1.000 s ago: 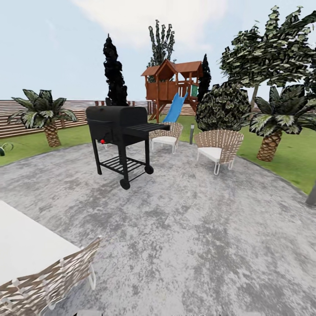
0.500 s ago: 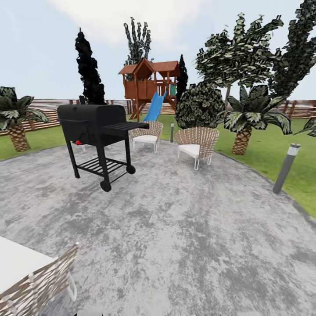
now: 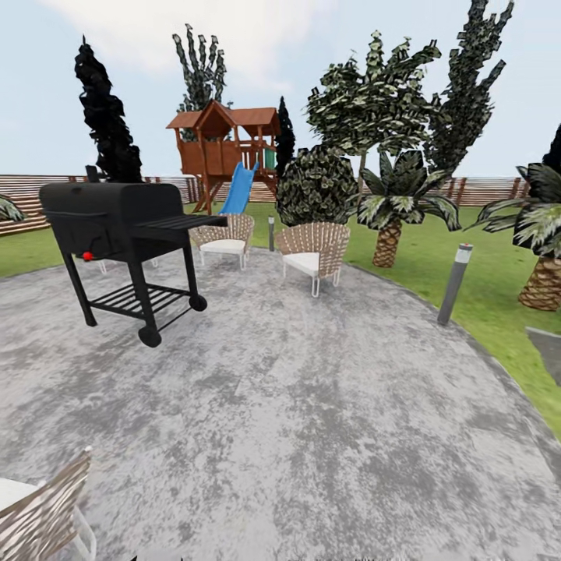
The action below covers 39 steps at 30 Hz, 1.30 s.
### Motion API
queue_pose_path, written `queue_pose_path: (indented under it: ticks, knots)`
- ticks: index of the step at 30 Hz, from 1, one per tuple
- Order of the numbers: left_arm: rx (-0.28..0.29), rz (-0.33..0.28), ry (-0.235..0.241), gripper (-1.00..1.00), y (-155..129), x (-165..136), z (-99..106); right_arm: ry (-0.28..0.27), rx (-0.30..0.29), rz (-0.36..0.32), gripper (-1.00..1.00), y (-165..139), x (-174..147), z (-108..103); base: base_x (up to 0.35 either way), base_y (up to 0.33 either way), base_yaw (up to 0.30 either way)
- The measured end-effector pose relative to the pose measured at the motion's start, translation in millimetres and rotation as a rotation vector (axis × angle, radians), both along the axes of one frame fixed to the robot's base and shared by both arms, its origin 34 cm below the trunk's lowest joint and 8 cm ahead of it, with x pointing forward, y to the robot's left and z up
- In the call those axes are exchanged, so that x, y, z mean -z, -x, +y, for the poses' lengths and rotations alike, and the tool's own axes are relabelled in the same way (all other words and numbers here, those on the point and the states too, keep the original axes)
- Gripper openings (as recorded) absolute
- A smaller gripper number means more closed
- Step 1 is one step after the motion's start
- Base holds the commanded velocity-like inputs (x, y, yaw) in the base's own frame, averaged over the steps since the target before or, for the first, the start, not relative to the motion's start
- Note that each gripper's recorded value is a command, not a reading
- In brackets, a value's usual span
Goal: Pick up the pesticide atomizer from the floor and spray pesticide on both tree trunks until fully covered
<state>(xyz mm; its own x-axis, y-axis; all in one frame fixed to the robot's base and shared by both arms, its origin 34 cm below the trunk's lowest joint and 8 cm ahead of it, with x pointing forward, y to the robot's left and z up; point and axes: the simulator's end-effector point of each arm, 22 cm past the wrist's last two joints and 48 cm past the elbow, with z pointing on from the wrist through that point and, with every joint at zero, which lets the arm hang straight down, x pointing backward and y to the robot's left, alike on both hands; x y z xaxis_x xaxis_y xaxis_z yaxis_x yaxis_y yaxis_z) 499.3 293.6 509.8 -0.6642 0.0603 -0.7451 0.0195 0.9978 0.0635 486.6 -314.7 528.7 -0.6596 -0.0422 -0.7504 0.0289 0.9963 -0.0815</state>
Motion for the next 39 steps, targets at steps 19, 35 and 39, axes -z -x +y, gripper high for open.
queue_pose_path:
  ticks: [19,35,39]
  knots:
    - [0.001,-0.001,0.000,1.00,3,35,-1,0.000,0.000,-0.001,1.00,4,35,0,0.000,0.000,-0.300]
    - [0.005,-0.002,0.001,1.00,7,67,-2,-0.001,0.000,-0.001,1.00,8,67,1,0.000,0.000,-0.300]
    - [0.005,-0.002,0.001,1.00,9,75,-2,-0.001,0.000,-0.001,1.00,9,75,1,0.000,0.000,-0.300]
